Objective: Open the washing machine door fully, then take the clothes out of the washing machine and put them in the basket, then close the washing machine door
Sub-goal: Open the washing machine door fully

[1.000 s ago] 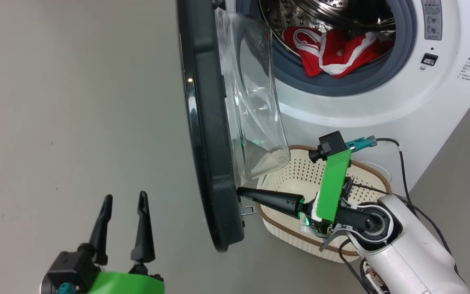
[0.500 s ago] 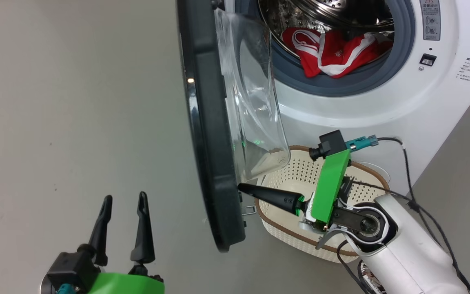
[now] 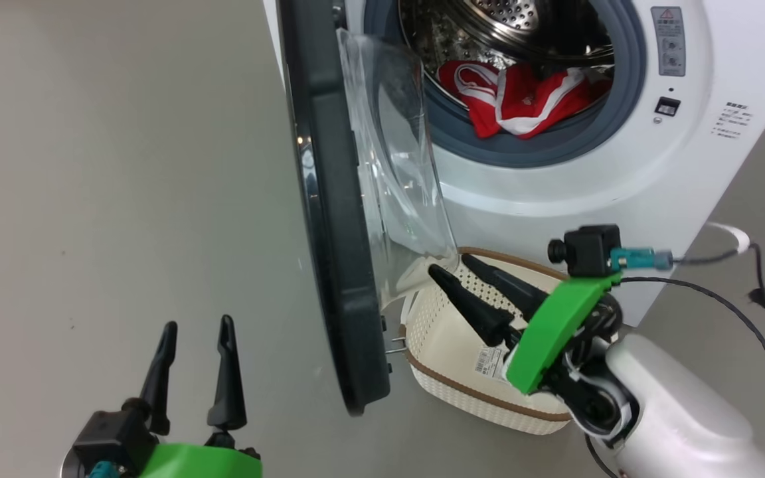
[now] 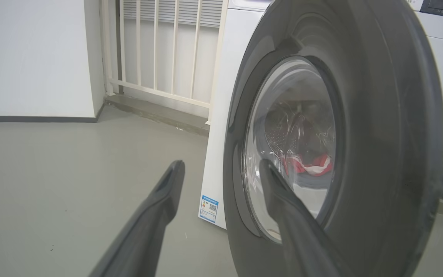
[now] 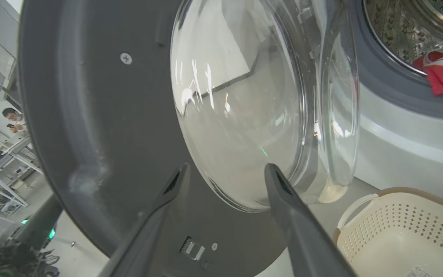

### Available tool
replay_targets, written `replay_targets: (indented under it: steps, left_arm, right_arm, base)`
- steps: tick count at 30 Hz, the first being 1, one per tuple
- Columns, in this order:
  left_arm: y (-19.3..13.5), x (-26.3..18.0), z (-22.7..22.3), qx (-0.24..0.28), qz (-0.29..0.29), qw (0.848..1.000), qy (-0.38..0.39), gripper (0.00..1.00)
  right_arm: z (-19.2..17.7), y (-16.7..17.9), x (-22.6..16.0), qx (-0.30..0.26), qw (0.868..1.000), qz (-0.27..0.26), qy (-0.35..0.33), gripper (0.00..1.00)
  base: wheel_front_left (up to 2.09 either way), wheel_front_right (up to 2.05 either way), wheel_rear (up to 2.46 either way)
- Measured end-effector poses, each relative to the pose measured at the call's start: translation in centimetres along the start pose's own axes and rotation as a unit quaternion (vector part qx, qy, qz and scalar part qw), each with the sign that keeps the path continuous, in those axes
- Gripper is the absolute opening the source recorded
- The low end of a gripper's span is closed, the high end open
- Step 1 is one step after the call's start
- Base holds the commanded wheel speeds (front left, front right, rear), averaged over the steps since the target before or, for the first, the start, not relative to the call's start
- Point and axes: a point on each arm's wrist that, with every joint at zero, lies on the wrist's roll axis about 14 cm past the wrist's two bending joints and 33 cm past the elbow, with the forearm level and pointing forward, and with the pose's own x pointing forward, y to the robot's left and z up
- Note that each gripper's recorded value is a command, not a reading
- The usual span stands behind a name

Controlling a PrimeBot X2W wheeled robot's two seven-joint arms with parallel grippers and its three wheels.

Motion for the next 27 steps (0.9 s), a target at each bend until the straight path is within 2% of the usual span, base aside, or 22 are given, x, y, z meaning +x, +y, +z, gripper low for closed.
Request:
replay_targets:
  steps: [5,11,15,17,21,27]
  left_arm:
    - [-0.1,0.2,0.2,-0.003,-0.004,1.0,-0.004,1.0]
    - [0.2,0.0,0.2,-0.003,-0.001,1.0,-0.005,1.0]
    - [-0.1,0.1,0.6,-0.002,-0.007,1.0,-0.013,1.0]
    - [-0.2,0.0,0.6,-0.003,-0.009,1.0,-0.012,1.0]
    - [-0.4,0.0,0.7,-0.004,-0.014,1.0,-0.014,1.0]
    - [-0.5,-0.1,1.0,-0.005,-0.015,1.0,-0.019,1.0]
  right_arm:
    - [0.7,-2.3,-1.1,-0.092,0.993,-0.041,-0.06,1.0]
    - [2.0,-5.1,-2.6,-0.184,0.972,-0.095,-0.109,1.0]
    - [4.0,-5.4,-3.2,-0.231,0.955,-0.119,-0.139,1.0]
    - [5.8,-4.8,-4.0,-0.262,0.94,-0.129,-0.176,1.0]
    - [5.7,-5.0,-5.7,-0.282,0.927,-0.15,-0.195,1.0]
    - [5.0,-5.1,-7.5,-0.289,0.92,-0.167,-0.205,1.0]
  base:
    - [0.0,0.0,0.0]
    - [0.0,0.0,0.0]
    - [0.0,0.0,0.0]
    - [0.0,0.0,0.0]
    - [0.0,0.0,0.0]
    - [0.0,0.0,0.0]
